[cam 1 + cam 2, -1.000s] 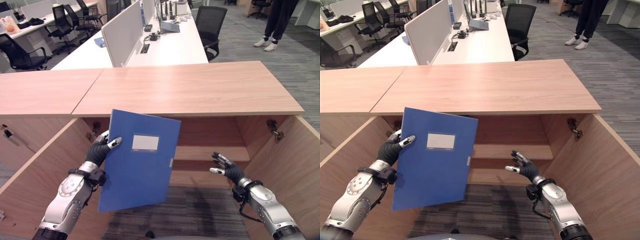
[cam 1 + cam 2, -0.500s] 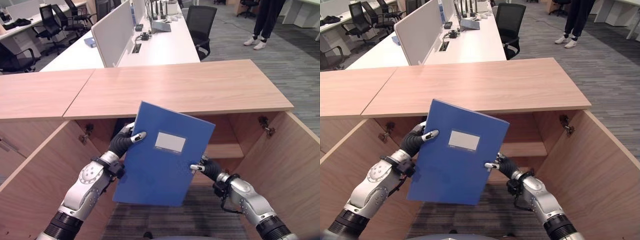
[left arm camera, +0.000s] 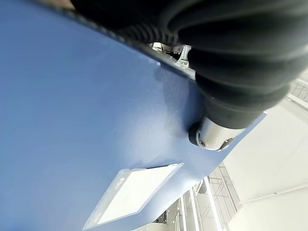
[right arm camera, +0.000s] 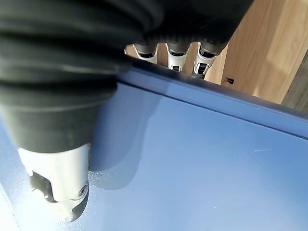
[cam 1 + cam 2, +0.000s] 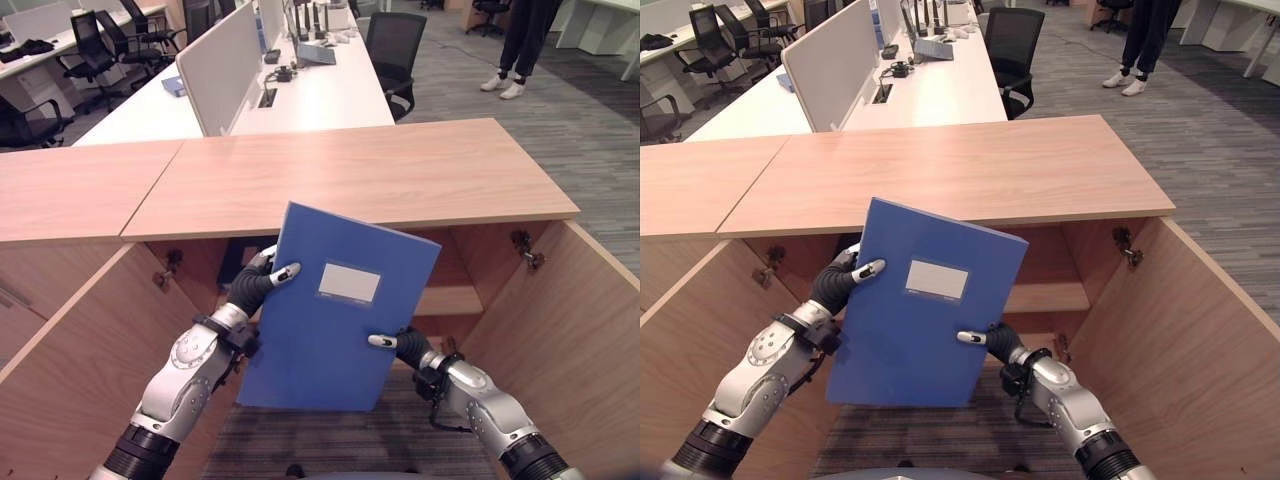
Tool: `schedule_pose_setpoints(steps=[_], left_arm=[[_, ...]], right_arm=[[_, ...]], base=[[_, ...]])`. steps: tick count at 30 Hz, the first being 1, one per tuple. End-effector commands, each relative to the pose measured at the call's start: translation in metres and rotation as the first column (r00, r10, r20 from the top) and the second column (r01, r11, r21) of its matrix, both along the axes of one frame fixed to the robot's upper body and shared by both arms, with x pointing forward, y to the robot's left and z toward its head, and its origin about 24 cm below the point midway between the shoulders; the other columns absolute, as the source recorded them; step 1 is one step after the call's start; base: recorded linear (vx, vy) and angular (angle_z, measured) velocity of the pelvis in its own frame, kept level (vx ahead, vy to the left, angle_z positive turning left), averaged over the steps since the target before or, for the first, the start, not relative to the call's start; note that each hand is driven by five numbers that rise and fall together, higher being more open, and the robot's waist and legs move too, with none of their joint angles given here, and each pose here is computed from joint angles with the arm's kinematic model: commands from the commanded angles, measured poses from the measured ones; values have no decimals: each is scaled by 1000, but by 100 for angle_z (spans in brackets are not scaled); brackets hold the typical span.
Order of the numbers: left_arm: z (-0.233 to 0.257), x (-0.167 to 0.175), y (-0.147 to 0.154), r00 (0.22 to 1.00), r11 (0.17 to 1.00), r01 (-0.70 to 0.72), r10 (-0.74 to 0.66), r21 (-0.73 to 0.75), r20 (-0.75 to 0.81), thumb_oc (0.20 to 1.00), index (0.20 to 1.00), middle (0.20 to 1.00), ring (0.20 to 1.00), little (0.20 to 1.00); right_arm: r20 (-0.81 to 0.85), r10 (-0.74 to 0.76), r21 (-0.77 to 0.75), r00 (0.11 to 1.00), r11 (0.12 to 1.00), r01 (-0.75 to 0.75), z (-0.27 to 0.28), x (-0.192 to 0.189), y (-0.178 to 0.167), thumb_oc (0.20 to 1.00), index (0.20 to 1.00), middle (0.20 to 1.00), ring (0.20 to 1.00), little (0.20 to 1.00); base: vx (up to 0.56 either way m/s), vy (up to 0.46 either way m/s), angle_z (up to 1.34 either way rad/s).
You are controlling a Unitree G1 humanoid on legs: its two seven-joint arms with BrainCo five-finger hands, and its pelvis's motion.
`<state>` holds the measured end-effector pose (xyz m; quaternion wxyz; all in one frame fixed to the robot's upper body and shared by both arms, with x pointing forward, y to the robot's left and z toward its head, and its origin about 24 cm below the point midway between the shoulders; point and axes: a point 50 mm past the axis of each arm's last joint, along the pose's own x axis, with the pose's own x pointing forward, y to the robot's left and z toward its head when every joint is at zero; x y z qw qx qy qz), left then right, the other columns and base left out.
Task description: Put the empty folder in the office cabinet
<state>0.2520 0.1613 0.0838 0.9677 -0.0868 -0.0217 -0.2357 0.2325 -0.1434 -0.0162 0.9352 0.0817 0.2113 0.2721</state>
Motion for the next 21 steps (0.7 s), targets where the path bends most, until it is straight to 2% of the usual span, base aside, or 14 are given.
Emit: schedule_pose_setpoints(steps=[1,7,10,11,12,13,15,21], left_arm=[[42,13,-37,973,983,160,-142,-89,183,200,200,200,200,200],[32,11,-33,983,984,133,-115,-121,142,200,200,200,200,200],[23,9,-21,991,992,83,-72,-97,112,200,200,200,200,200],[18,7,-17,994,995,65,-57,-81,98,241,241,241,241,241],[14,6,-10,996,998,25,-20,-55,85,639,639,639,639,639],[10,4,-4,996,1000,-9,10,-12,83,1000,1000,1000,1000,1000],[-5,1,17,992,985,-121,114,124,61,1000,1000,1000,1000,1000],[-40,-16,50,970,935,-216,239,282,-50,1000,1000,1000,1000,1000]], right_arm=[[133,91,186,987,976,-115,37,22,45,200,200,200,200,200],[143,75,199,987,975,-103,41,25,41,200,200,200,200,200],[131,47,137,990,988,-65,35,26,23,200,200,200,200,200],[118,32,112,992,993,-46,31,25,17,200,200,200,200,200],[99,10,78,995,997,-18,25,23,8,200,200,200,200,200],[84,-9,44,996,999,6,20,22,1,200,200,200,200,200],[48,-84,-133,995,987,89,1,16,-30,200,200,200,200,200],[-76,-262,-203,962,949,243,-32,-5,-57,200,200,200,200,200]], base=[[0,0,0],[0,0,0],[0,0,0],[0,0,0],[31,2,2],[26,-1,4],[23,-10,8],[9,-3,8]])
